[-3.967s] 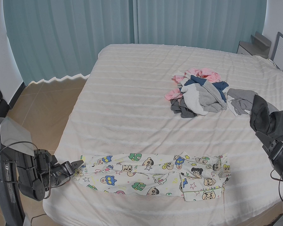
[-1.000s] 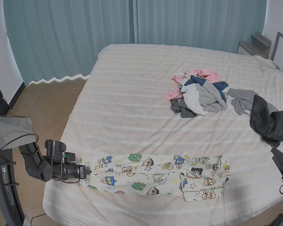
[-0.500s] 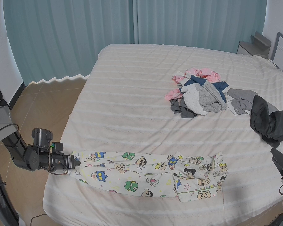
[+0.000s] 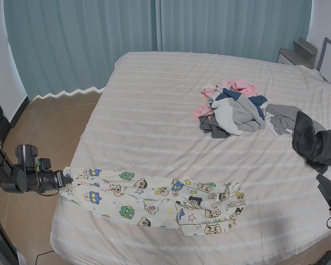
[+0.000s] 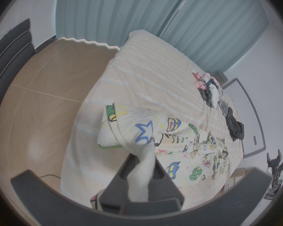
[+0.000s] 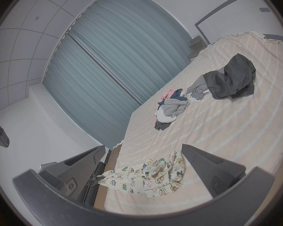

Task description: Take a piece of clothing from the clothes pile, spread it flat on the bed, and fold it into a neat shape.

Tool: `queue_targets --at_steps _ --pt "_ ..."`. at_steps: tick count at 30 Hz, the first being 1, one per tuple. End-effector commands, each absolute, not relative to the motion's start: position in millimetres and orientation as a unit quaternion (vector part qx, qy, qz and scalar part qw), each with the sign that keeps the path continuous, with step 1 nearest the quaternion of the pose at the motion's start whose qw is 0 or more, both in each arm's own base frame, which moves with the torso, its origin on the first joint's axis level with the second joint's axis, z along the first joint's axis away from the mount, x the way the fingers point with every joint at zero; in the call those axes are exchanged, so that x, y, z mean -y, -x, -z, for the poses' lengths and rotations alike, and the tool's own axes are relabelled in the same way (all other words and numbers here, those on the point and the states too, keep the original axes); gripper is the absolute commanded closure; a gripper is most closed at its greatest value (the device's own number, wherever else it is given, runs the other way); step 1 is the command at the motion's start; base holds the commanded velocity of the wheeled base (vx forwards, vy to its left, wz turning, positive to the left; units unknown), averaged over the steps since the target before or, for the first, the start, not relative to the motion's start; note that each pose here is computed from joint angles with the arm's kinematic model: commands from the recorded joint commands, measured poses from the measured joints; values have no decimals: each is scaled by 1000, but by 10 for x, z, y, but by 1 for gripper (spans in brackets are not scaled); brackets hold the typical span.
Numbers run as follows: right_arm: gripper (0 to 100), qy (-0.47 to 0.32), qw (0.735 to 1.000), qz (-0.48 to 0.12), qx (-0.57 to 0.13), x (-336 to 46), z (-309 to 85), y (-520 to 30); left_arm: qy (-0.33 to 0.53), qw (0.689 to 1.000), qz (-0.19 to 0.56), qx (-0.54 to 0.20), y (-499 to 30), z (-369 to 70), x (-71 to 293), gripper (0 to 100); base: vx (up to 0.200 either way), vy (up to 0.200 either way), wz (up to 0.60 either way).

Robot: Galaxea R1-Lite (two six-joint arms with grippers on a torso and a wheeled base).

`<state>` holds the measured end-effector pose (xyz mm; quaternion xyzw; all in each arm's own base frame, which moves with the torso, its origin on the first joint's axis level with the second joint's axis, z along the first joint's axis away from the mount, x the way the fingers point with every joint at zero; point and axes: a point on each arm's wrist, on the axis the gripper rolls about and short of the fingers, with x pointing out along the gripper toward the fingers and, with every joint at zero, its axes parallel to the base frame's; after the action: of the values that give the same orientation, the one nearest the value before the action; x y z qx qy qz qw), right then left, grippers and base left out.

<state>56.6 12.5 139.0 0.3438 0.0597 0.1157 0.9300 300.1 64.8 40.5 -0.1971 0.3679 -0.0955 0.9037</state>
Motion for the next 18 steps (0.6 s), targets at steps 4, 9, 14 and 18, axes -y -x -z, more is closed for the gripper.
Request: queue_targets --at_steps 4,9,14,18 --pt "0 -343 930 -112 -69 -124 -1339 -560 238 912 48 -332 -2914 -507 -1215 100 0 0 0" --pt "0 -343 930 -112 -70 -124 -1337 -560 256 911 29 -321 -2914 -584 -1473 100 0 0 0" --pt "0 -343 930 -112 -69 -123 -1338 -558 263 914 -1 -308 -2922 -706 -1734 100 0 0 0" --pt "0 -343 930 -112 -69 -123 -1338 -558 266 913 -8 -308 -2918 -774 -1782 100 0 0 0"
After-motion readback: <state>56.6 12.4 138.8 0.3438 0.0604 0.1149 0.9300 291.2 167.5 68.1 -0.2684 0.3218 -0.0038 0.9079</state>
